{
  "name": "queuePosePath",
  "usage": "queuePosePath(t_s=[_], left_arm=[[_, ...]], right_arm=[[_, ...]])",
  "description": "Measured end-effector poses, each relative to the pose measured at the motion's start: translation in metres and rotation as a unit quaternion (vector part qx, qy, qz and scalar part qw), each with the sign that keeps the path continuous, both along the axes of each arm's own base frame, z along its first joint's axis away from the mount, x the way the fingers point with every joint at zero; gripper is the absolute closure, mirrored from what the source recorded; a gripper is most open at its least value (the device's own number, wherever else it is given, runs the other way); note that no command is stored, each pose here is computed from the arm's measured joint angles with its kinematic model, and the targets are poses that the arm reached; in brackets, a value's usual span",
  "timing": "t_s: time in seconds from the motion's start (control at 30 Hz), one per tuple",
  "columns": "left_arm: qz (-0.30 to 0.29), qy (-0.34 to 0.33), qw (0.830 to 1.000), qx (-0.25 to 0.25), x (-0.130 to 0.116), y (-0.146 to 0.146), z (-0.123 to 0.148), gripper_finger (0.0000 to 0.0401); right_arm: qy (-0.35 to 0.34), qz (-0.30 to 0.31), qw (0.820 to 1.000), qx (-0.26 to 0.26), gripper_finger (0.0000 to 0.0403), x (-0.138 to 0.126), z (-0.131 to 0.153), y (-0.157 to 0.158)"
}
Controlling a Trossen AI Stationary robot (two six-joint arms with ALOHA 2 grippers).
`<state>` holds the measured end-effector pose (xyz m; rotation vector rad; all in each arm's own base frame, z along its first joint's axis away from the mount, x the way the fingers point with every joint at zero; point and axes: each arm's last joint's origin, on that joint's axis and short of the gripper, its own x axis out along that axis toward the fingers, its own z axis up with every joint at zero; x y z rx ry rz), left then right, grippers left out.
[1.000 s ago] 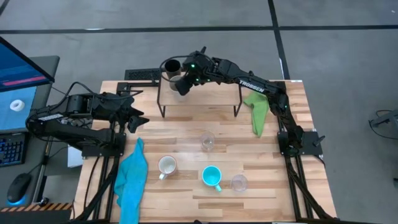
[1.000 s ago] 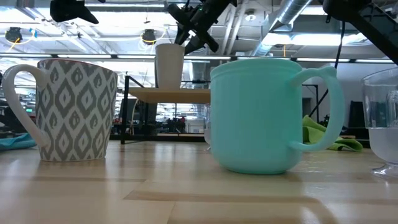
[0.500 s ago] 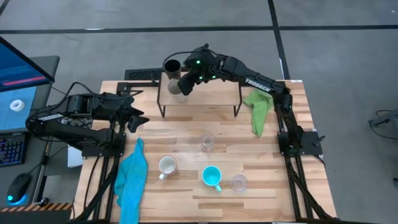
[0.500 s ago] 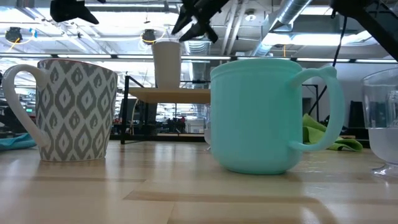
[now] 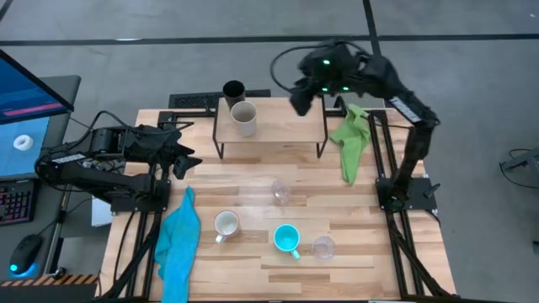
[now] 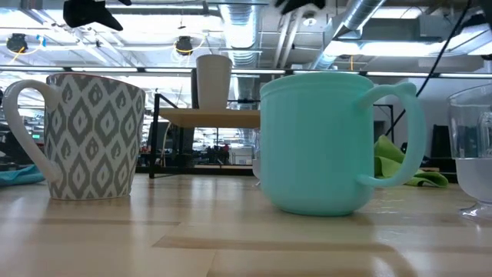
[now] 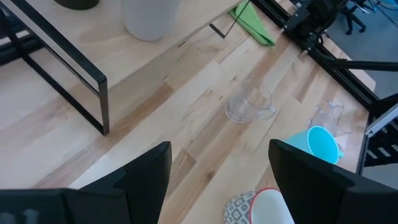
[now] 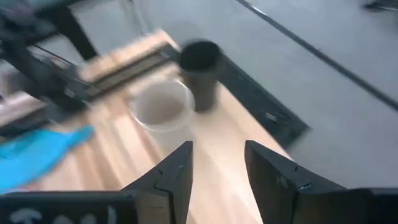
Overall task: Stack small to large cups/mugs on shelf
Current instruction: Put the white cup on the shelf
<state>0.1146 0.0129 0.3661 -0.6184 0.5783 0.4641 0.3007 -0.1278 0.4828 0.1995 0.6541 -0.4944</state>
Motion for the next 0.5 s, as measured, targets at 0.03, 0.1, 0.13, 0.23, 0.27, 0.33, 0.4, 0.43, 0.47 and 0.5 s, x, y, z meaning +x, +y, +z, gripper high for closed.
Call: queuePosePath(t_s=[0.03, 0.1, 0.13, 0.23, 0.27, 0.33, 0.4, 0.43, 0.47, 0.5], left_arm=[[0.001, 0.000, 1.000, 0.001, 0.000, 0.000, 0.000, 0.0140], [0.002, 0.001, 1.000, 0.004, 0.000, 0.000, 0.000, 0.0140], [0.003, 0.001, 1.000, 0.004, 0.000, 0.000, 0.000, 0.0140], [0.003, 0.001, 1.000, 0.005, 0.000, 0.000, 0.000, 0.0140], [0.003, 0.001, 1.000, 0.005, 0.000, 0.000, 0.000, 0.0140], [0.003, 0.001, 1.000, 0.005, 0.000, 0.000, 0.000, 0.0140], [0.003, 0.001, 1.000, 0.005, 0.000, 0.000, 0.000, 0.0140], [0.004, 0.001, 1.000, 0.003, 0.000, 0.000, 0.000, 0.0140], [0.005, 0.001, 1.000, 0.003, 0.000, 0.000, 0.000, 0.0140], [0.005, 0.000, 1.000, 0.002, 0.000, 0.000, 0.000, 0.0140]], right_arm=[[0.014, -0.012, 1.000, -0.007, 0.0240, -0.007, 0.001, 0.002], [0.040, -0.030, 0.999, -0.015, 0.0246, -0.018, 0.000, 0.005], [0.055, -0.036, 0.998, -0.015, 0.0249, -0.022, -0.003, 0.006], [0.088, -0.038, 0.995, -0.003, 0.0259, -0.021, -0.023, 0.005], [0.100, -0.037, 0.994, 0.002, 0.0262, -0.020, -0.032, 0.004], [0.107, -0.036, 0.994, 0.005, 0.0268, -0.015, -0.051, 0.002], [0.097, -0.036, 0.995, 0.005, 0.0272, -0.007, -0.071, 0.000], [0.088, -0.034, 0.996, 0.007, 0.0274, -0.002, -0.079, 0.000], [0.076, -0.029, 0.997, 0.012, 0.0276, 0.005, -0.089, 0.000], [0.068, -0.024, 0.997, 0.013, 0.0278, 0.010, -0.098, 0.000]])
